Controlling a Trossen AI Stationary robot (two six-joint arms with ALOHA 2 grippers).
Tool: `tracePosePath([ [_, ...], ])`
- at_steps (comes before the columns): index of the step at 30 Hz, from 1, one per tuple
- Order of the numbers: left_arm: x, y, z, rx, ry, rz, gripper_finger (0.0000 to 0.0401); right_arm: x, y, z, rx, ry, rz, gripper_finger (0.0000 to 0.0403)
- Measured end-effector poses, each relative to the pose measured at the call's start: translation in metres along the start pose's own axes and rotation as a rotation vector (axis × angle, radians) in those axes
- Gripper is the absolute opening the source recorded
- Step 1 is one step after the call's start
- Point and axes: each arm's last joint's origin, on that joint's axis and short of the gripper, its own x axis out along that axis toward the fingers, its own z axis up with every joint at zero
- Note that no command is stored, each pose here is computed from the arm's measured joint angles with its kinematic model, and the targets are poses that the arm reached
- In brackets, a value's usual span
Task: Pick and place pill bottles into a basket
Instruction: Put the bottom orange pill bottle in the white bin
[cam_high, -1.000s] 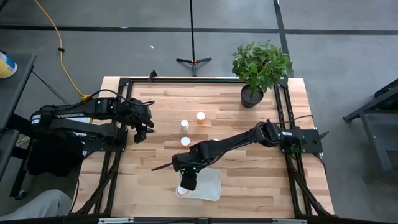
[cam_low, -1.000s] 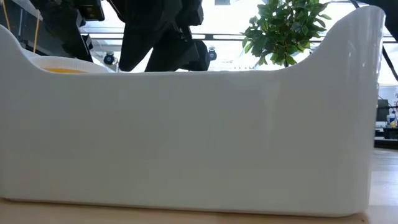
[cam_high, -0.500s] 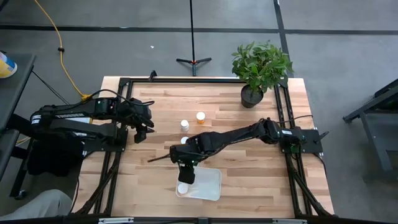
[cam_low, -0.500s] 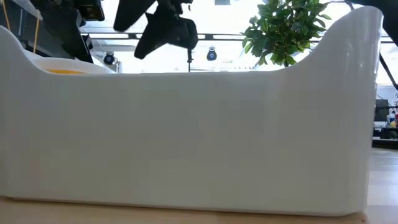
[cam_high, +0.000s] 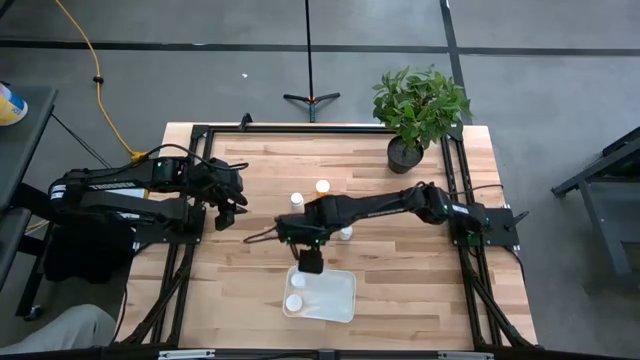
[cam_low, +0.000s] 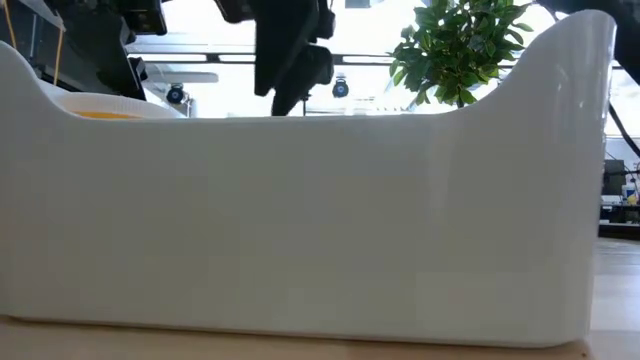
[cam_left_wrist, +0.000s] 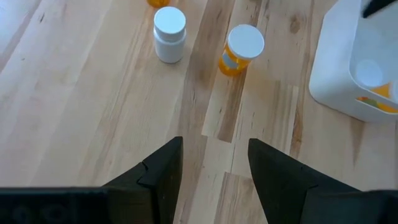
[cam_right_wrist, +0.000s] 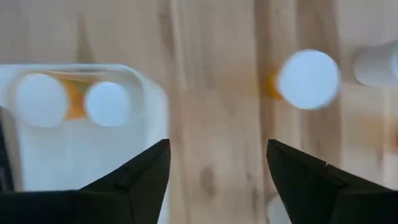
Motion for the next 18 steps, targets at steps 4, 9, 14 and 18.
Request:
tracePosePath([
  [4,0.000,0.000,0.000,0.000,0.002,-0.007,0.0216,-0.001,-0.015,0.001,0.009,0.024,-0.016,0.0271],
  [9,0.000,-0.001,0.000,0.000,0.006,-0.034,0.0216,-0.002,-0.032,0.005,0.009,0.030,-0.010,0.0286],
  [14,0.000,-0.001,0.000,0.001,0.006,-0.035,0.0216,-0.003,-0.052,0.009,0.038,0.027,0.002,0.0299],
  [18,0.000,-0.001,0.000,0.026,0.006,-0.038,0.0216,-0.004,-0.068,0.014,0.073,0.010,0.035,0.0307],
])
